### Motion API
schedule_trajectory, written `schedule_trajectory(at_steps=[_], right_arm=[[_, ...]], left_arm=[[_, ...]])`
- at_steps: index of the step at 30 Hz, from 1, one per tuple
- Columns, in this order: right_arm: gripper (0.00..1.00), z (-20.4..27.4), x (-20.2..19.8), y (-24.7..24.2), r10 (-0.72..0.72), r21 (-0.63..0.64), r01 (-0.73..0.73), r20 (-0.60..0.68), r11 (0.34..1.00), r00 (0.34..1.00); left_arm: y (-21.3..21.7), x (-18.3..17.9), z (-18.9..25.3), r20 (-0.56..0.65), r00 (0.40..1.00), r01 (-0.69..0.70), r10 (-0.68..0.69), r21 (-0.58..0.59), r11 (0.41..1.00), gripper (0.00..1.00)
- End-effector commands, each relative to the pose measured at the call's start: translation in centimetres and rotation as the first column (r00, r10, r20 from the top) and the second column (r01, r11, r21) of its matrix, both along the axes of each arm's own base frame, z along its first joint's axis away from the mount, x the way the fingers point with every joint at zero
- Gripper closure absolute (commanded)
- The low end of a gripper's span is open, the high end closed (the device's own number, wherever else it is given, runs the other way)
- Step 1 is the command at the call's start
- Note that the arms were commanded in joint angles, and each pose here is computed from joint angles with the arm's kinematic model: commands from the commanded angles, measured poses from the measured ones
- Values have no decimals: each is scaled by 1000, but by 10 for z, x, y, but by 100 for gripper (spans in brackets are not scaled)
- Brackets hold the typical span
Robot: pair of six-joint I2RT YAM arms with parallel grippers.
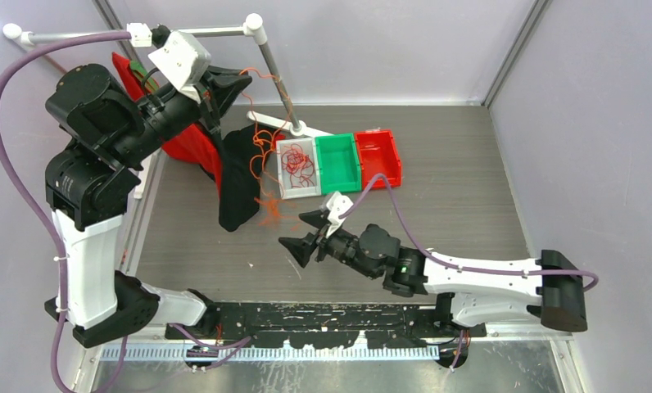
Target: Untangle the cables
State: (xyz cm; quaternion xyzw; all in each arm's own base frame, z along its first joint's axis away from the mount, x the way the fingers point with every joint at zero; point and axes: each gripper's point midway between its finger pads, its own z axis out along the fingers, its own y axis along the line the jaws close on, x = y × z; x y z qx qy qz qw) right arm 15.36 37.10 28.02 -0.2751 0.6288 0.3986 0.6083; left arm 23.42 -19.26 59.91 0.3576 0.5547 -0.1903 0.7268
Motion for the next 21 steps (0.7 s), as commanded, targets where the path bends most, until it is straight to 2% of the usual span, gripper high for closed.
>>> schedule_trajectory(at_steps=[1, 10, 15, 21], right_arm=[[25, 15, 0, -19, -9, 4, 9, 14, 1000, 1000], [31, 62, 26, -24, -99, 53, 96, 55, 994, 994], [33, 85, 58, -22, -122, 59, 119, 51, 991, 991], [33, 114, 68, -17, -67, 93, 60, 68, 994, 995]], left_arm=[[4, -14, 16, 54, 998, 24, -22, -26, 999, 100], [-2, -17, 1, -5, 998, 58, -58, -10, 998, 100], [-4, -21, -11, -42, 996, 80, -79, 13, 997, 100], [-6, -27, -24, -88, 990, 108, -106, 16, 994, 100]])
